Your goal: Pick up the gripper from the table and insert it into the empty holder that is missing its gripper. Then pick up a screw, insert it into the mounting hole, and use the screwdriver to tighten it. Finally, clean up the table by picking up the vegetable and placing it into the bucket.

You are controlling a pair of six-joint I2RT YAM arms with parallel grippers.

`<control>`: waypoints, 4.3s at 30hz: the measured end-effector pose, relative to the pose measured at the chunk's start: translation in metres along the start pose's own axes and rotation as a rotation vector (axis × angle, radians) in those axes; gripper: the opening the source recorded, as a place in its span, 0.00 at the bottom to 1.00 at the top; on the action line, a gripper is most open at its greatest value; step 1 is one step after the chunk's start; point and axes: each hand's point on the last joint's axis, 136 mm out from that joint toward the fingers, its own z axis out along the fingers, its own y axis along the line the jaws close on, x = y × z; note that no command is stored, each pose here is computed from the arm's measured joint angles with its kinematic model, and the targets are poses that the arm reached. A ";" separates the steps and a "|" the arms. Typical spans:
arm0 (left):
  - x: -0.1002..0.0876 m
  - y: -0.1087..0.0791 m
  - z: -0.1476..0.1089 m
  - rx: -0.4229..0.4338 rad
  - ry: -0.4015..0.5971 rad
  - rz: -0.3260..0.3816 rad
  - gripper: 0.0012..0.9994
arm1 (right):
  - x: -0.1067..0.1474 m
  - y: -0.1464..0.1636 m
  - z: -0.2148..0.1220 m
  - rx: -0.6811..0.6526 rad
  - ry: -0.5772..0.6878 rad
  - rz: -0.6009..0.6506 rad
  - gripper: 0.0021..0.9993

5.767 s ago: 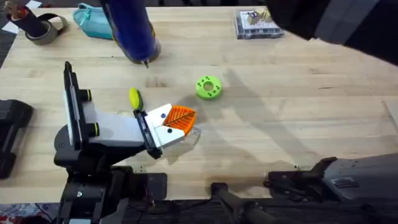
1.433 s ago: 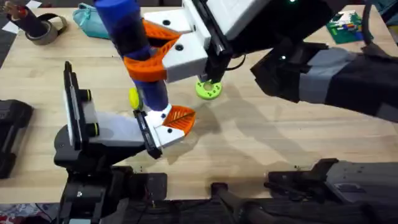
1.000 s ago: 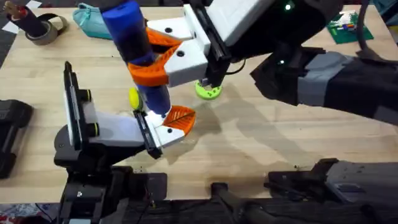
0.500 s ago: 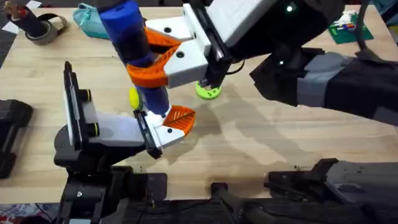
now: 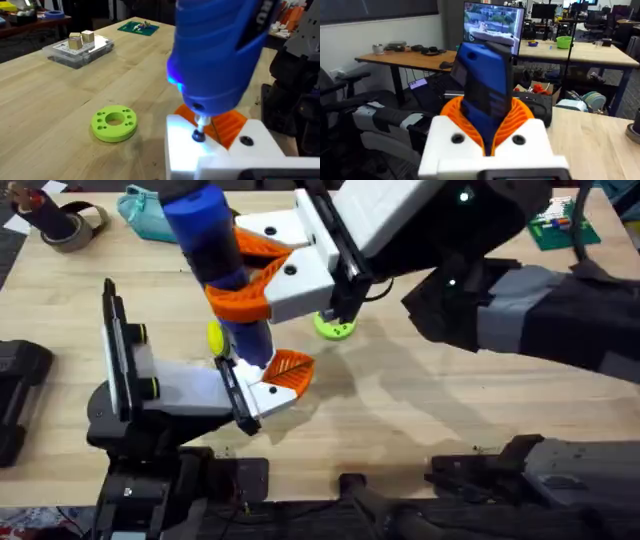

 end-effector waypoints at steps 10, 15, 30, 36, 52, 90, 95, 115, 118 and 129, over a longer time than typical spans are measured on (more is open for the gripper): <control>0.000 0.000 0.000 0.000 0.000 0.000 0.01 | 0.000 -0.001 0.000 0.005 -0.002 0.000 0.04; 0.000 0.000 0.000 0.000 0.000 0.000 0.01 | -0.002 -0.002 0.000 0.014 -0.007 -0.005 0.04; 0.000 0.000 0.000 0.000 0.000 0.000 0.01 | -0.002 -0.001 0.002 0.011 -0.009 0.003 0.05; 0.000 0.000 0.000 0.000 0.000 0.000 0.01 | -0.002 -0.001 0.002 0.012 -0.009 0.004 0.04; 0.000 0.000 0.000 0.000 0.000 0.000 0.01 | 0.000 -0.001 0.001 0.015 -0.008 0.008 0.04; 0.000 0.000 0.000 0.000 0.000 0.000 0.01 | -0.011 0.002 -0.001 0.007 -0.044 -0.018 0.05; 0.000 0.000 0.000 0.000 0.000 0.000 0.01 | -0.011 0.001 -0.003 0.012 -0.042 -0.012 0.04; 0.000 0.000 0.000 0.000 0.000 0.000 0.01 | -0.020 -0.007 0.000 0.002 -0.010 -0.004 0.05; 0.000 0.000 0.000 0.000 0.000 0.000 0.01 | -0.020 -0.006 0.001 -0.001 -0.010 -0.005 0.04; 0.000 0.000 0.000 0.000 0.000 0.000 0.01 | -0.017 -0.005 0.002 -0.001 -0.010 -0.007 0.04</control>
